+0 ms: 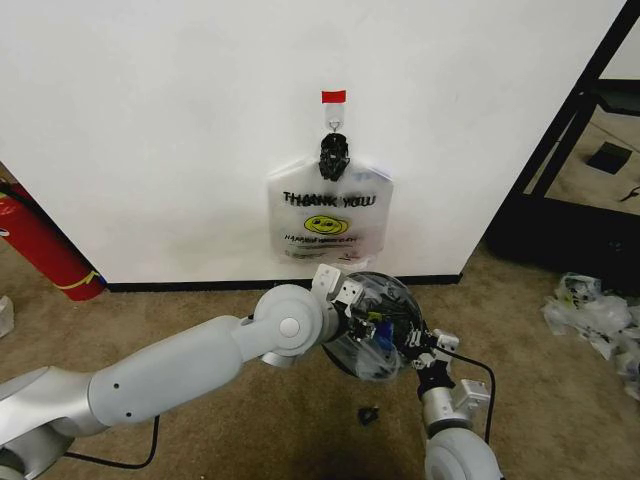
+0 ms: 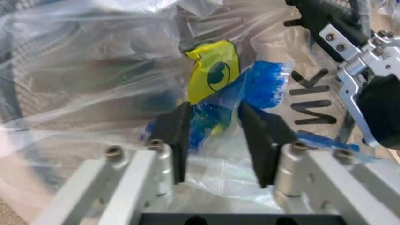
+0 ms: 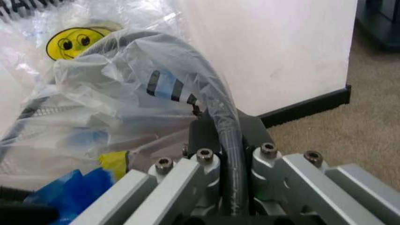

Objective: Pick up the garbage bag from the wall and place it over the trash bin.

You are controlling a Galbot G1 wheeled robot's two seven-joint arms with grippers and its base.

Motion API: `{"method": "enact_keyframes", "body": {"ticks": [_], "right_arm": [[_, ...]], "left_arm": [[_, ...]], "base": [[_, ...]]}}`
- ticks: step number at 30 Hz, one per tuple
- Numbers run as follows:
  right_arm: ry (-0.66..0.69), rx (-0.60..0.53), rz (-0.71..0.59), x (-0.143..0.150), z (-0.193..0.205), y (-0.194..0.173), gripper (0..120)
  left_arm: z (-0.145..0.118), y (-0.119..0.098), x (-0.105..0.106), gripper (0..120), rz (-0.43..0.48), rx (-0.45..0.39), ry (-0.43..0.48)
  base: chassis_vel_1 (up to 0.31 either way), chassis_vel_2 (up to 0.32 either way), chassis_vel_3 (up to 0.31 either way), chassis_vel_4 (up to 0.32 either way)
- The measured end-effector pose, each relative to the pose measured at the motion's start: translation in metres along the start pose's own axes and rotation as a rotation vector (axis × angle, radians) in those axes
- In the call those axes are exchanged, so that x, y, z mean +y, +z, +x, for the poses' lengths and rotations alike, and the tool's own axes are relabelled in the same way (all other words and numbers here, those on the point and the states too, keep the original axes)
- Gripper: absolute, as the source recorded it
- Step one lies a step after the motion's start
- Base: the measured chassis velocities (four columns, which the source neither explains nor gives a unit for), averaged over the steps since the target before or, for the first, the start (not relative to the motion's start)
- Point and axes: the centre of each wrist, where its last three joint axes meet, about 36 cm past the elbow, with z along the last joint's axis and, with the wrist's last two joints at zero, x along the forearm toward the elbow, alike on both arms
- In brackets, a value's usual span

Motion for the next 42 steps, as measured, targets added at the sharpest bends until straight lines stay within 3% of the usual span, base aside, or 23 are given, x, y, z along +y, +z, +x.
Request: {"method": "enact_keyframes", "body": {"ticks": [4,8,16,20,27,42], "right_arm": [[-0.001,0.001,-0.004,0.001,0.0,0.0,0],[0.0,0.001,-0.004,0.001,0.0,0.0,0],[0.004,0.001,-0.005,0.001,0.0,0.0,0],[0.02,0.007,-0.024,0.002,-0.002,-0.001,0],[0.063,0.037,-0.116,0.005,-0.009,-0.011,0],[0.102,0.114,-0.27,0.005,-0.02,-0.037,0]], "left_arm": [[-0.001,0.0,-0.002,11,0.0,0.001,0.006],[-0.001,0.001,-0.002,0,0.001,0.004,0.006],[0.003,0.003,-0.001,0,-0.003,-0.01,0.0],[0.018,0.005,0.004,0,-0.013,-0.048,-0.009],[0.044,0.055,0.009,0,-0.011,-0.037,0.0],[0.062,0.086,0.01,0,0.029,-0.037,0.008]], "base": [[0.0,0.0,0.0,0.0],[0.0,0.0,0.0,0.0],[0.0,0.0,0.0,0.0],[0.0,0.0,0.0,0.0],[0.0,0.0,0.0,0.0],[0.0,0.0,0.0,0.0]]}}
